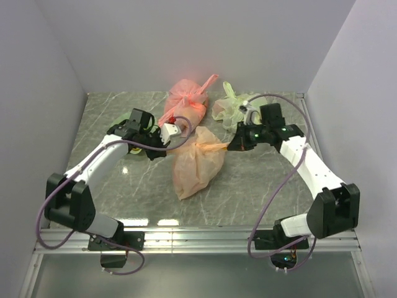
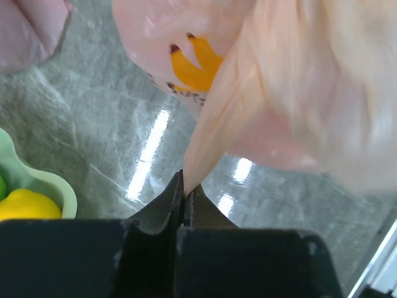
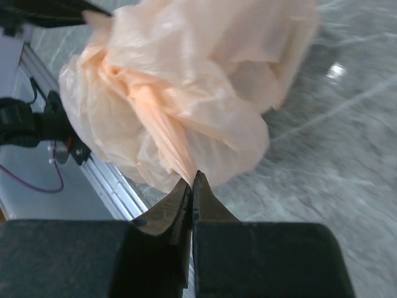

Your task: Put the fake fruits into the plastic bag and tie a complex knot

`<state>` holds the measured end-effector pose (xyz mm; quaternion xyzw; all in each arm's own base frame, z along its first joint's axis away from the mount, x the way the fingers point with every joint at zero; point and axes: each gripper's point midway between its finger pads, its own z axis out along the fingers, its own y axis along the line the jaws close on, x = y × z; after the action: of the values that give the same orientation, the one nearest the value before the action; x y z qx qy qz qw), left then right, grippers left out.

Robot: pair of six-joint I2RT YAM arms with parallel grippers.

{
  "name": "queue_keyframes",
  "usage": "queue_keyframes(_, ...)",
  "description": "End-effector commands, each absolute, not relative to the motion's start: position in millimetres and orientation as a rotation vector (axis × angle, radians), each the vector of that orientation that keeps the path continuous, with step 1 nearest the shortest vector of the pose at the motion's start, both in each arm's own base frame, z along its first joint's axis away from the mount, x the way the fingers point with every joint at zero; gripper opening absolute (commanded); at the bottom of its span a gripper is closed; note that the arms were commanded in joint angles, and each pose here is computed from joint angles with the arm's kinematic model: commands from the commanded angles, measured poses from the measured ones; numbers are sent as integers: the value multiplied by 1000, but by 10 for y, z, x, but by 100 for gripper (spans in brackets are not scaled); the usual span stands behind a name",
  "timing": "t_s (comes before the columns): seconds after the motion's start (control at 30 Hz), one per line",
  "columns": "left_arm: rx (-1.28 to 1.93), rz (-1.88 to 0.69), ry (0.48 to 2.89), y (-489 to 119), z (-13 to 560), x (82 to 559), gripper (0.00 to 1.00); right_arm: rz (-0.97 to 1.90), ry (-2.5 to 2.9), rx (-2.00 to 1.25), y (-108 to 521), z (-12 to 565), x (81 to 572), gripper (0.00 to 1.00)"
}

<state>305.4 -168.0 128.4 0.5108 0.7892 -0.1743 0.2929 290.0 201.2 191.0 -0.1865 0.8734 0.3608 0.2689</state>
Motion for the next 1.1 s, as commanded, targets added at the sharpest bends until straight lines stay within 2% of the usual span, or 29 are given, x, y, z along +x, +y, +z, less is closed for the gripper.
queue_keyframes(0.0,1264,-384,2230,-1219,1414,2846,0,752,2336,-365,1393,1948,3060,0)
queue_keyframes(0.17,1188,-302,2260,-833,1414,2753,0,562,2433,-239,622,1654,2978,0)
queue_keyframes(0.5,1076,-376,2304,-927,1142,2977,0,611,2507,-284,657,1175,2859,0)
queue_keyframes(0.67,1023,-382,2166,-1062,1800,3279,0,628,2333,-367,791,1934,3050,0)
queue_keyframes(0.73,1005,-362,2142,-1045,1922,3354,0,605,2315,-368,763,2076,3092,0)
queue_keyframes(1.07,908,-310,2266,-581,1311,3426,0,527,2456,-324,523,1211,3033,0)
